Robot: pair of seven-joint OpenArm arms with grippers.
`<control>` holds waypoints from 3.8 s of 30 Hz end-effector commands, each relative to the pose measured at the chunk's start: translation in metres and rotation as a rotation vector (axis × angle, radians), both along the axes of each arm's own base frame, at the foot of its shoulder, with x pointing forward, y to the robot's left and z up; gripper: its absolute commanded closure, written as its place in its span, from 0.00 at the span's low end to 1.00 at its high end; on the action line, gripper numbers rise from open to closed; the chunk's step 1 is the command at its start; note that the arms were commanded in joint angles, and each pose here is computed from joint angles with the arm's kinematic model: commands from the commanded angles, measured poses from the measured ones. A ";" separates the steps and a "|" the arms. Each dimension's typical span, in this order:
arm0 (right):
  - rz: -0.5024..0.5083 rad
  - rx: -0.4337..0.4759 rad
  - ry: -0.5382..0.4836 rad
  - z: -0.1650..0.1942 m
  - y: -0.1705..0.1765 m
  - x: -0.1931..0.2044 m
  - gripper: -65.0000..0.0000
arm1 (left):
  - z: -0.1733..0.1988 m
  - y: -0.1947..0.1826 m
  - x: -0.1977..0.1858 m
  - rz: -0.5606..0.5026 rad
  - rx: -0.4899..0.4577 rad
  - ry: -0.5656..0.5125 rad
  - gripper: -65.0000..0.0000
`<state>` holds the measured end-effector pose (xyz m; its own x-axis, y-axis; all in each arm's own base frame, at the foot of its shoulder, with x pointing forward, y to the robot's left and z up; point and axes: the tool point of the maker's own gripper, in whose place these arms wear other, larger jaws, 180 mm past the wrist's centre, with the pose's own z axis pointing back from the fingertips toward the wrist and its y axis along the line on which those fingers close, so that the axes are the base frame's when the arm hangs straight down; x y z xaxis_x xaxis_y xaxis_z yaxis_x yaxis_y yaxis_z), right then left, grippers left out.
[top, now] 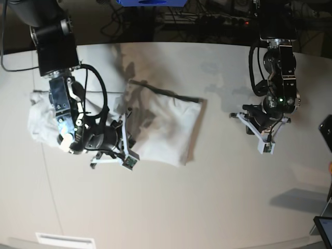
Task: Fold the T-shirt properly
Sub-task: 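Press the right gripper down on the folded shirt stack, then raise the right gripper away from the folded shirt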
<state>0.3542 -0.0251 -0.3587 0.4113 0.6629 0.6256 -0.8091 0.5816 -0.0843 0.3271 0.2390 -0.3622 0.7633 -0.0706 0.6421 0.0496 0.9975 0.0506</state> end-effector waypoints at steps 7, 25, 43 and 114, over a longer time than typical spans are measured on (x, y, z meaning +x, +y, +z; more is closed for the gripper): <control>-0.030 0.062 0.022 -0.011 -0.003 0.020 0.97 | 0.008 0.004 0.004 -0.002 0.009 -0.032 1.00; -0.185 0.078 0.253 -0.100 -0.060 0.002 0.97 | 0.002 0.004 -0.003 -0.001 0.009 -0.016 1.00; -0.434 0.174 0.413 -0.121 -0.101 0.004 0.97 | 0.003 0.004 -0.003 -0.002 0.010 -0.019 1.00; -0.852 -0.245 -0.100 0.054 -0.300 -0.043 0.97 | -0.040 -0.232 0.030 -0.499 -0.141 0.032 1.00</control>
